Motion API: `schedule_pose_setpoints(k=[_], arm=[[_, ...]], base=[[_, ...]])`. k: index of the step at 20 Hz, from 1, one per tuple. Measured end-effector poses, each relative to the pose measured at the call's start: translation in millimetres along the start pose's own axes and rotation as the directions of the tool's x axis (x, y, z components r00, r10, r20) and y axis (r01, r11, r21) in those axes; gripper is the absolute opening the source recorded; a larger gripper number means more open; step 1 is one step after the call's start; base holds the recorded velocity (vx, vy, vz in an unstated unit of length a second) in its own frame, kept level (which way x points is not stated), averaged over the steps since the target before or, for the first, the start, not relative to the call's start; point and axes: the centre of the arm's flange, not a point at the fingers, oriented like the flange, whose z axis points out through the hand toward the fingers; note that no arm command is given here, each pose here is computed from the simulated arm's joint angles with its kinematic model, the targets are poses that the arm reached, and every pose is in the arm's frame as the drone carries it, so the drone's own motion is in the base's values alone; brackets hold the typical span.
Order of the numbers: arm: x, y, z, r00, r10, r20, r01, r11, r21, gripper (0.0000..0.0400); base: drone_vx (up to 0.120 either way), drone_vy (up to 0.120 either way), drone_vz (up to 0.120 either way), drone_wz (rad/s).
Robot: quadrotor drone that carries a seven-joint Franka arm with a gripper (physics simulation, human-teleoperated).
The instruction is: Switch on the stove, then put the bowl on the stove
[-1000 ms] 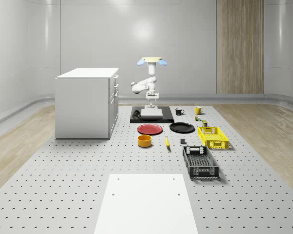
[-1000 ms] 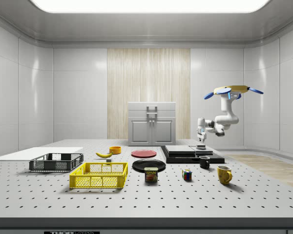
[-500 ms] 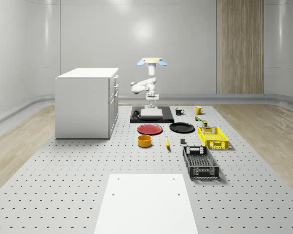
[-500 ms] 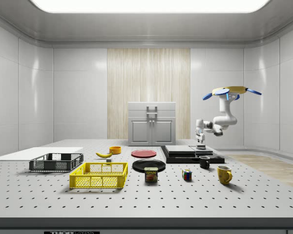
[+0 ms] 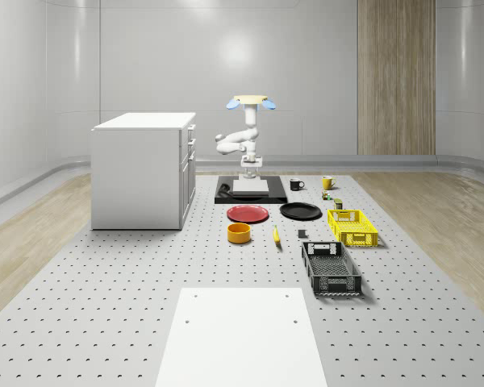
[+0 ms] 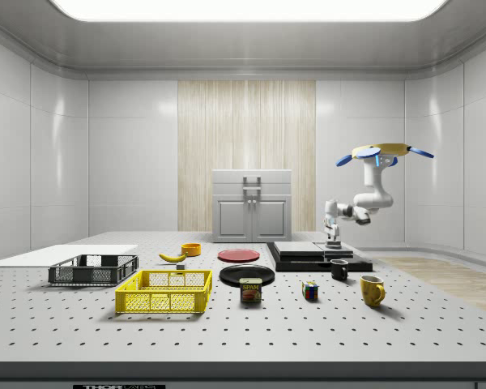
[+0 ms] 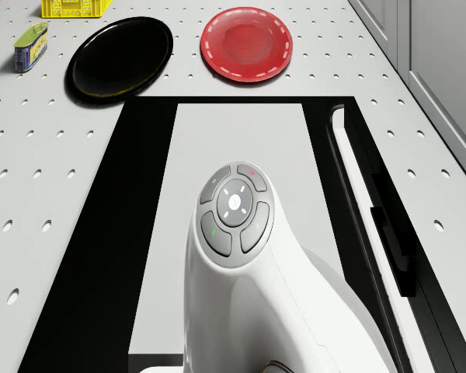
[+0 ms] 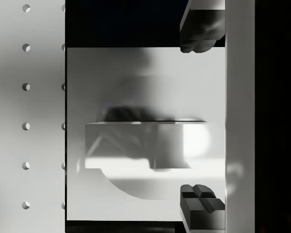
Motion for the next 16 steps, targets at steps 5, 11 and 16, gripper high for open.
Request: schedule_pose_setpoints(k=[5,11,16], arm=[[2.5,2.5,9,1.0,0.0,0.0,0.0,1.0,0.0,0.04],[9.3,-2.3,17,1.0,0.0,0.0,0.0,1.0,0.0,0.04],[12.4,-4.8,19,1.0,0.0,0.0,0.0,1.0,0.0,0.04]], base=[[0.0,0.0,0.0,0.0],[0.0,0.0,0.0,0.0],[0.0,0.0,0.0,0.0]])
